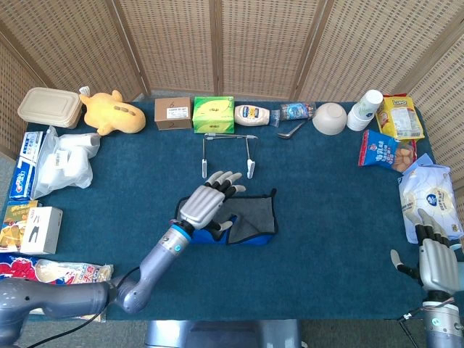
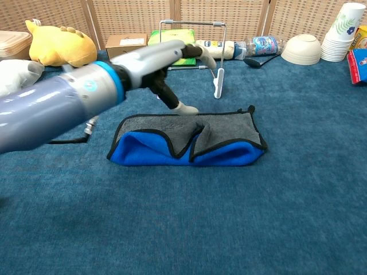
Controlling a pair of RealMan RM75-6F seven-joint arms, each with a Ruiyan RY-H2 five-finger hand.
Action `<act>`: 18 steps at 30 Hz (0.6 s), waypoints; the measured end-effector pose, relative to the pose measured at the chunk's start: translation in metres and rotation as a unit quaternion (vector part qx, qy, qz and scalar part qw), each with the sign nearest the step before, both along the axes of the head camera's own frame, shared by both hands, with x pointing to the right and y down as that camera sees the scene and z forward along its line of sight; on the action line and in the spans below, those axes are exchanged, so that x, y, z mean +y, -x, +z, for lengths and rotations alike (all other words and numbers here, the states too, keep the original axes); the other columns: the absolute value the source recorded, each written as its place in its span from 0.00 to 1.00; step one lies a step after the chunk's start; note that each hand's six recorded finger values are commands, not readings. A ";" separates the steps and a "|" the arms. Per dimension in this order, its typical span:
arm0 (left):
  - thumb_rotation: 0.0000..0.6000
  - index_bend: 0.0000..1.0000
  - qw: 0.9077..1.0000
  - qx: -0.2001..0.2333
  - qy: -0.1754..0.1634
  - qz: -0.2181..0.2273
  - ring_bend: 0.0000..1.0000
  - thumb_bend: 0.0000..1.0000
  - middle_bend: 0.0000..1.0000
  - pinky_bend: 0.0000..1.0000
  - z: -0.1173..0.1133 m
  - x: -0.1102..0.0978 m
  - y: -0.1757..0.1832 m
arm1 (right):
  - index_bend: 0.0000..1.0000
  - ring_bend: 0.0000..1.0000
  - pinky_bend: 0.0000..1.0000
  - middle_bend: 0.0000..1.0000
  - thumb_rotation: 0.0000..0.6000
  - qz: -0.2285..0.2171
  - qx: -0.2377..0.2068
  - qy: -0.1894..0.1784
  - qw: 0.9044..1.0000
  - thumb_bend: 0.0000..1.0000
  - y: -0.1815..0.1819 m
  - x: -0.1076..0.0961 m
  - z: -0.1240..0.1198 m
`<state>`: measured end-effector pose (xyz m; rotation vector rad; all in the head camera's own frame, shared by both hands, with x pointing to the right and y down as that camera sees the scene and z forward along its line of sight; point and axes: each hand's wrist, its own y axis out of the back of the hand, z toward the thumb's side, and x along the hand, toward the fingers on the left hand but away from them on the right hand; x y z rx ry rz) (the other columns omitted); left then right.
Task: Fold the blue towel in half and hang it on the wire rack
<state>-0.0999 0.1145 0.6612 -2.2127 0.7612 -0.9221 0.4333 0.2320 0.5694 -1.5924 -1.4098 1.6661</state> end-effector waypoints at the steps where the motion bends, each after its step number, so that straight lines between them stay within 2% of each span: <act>1: 1.00 0.25 1.000 0.001 0.004 0.002 0.00 0.30 0.08 0.00 -0.002 0.002 0.003 | 0.12 0.00 0.00 0.03 1.00 0.000 -0.001 0.000 1.000 0.33 0.001 0.000 0.000; 5: 1.00 0.28 0.999 -0.006 0.021 0.023 0.00 0.30 0.08 0.00 -0.004 0.015 0.016 | 0.12 0.00 0.00 0.03 1.00 -0.001 0.000 0.001 1.000 0.33 0.002 0.000 0.001; 12: 1.00 0.29 0.996 -0.050 0.040 0.061 0.00 0.30 0.08 0.00 0.002 0.038 0.042 | 0.12 0.00 0.00 0.03 1.00 -0.005 -0.002 0.003 1.000 0.33 0.005 -0.001 0.003; 18: 1.00 0.32 0.993 -0.082 0.041 0.073 0.00 0.30 0.07 0.00 0.009 0.044 0.054 | 0.12 0.00 0.00 0.03 1.00 -0.006 -0.003 0.004 1.000 0.33 0.006 -0.001 0.004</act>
